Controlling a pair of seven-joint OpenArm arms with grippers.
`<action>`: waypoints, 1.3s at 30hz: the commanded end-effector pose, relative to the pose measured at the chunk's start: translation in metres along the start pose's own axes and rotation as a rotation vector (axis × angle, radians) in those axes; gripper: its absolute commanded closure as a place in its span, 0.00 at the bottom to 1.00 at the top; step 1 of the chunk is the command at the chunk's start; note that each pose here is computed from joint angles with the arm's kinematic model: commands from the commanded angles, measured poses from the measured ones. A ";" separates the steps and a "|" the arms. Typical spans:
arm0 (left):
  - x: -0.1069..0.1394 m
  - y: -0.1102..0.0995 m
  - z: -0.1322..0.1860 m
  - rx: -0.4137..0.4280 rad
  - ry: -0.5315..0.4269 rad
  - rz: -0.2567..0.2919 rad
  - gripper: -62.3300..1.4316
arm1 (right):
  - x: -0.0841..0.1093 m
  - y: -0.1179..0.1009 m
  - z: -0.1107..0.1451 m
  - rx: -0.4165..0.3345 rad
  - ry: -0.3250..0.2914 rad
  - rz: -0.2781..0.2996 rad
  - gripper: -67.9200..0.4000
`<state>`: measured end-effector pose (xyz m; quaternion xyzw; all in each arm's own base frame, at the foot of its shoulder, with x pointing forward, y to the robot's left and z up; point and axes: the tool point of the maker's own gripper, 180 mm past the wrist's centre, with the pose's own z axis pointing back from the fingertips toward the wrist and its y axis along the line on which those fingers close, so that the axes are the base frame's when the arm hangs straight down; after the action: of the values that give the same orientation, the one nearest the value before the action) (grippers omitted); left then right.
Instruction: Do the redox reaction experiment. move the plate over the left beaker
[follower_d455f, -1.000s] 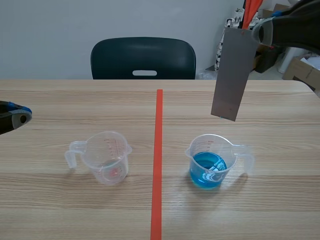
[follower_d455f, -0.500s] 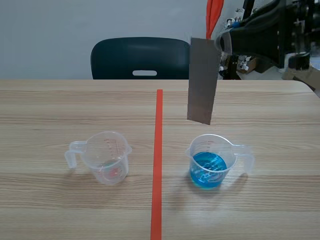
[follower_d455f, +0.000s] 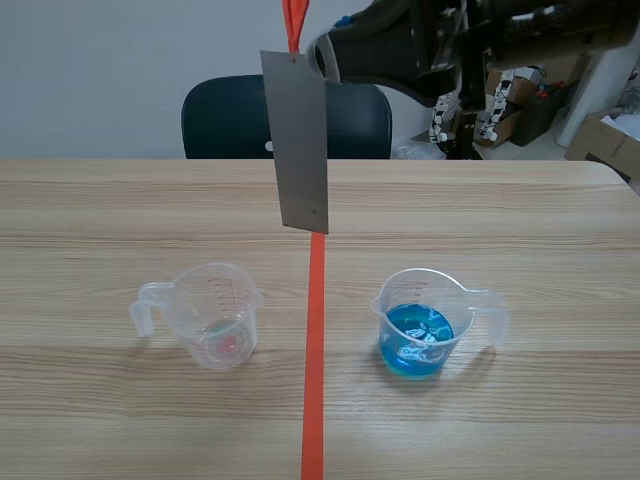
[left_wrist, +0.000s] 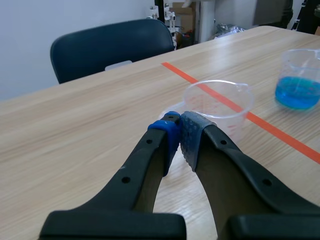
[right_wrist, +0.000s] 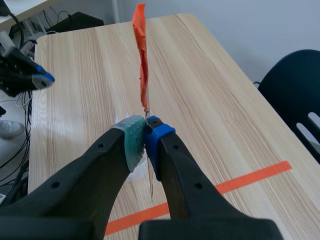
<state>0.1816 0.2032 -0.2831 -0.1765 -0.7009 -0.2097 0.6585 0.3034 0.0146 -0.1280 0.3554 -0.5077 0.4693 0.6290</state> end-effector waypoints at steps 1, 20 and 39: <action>0.002 -0.009 -0.003 0.006 -0.033 0.002 0.93 | 0.016 -0.002 -0.003 -0.007 -0.038 0.015 0.98; -0.006 -0.070 -0.009 0.179 -0.149 -0.002 0.93 | 0.036 0.042 -0.074 0.119 -0.049 -0.011 0.98; -0.014 -0.081 0.014 0.282 -0.204 0.015 0.93 | 0.029 0.044 -0.100 0.133 -0.032 -0.011 0.98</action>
<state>0.1275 0.1402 -0.3102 -0.1073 -0.7783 -0.0775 0.6138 0.2926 0.1250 -0.1424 0.4005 -0.4642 0.4929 0.6173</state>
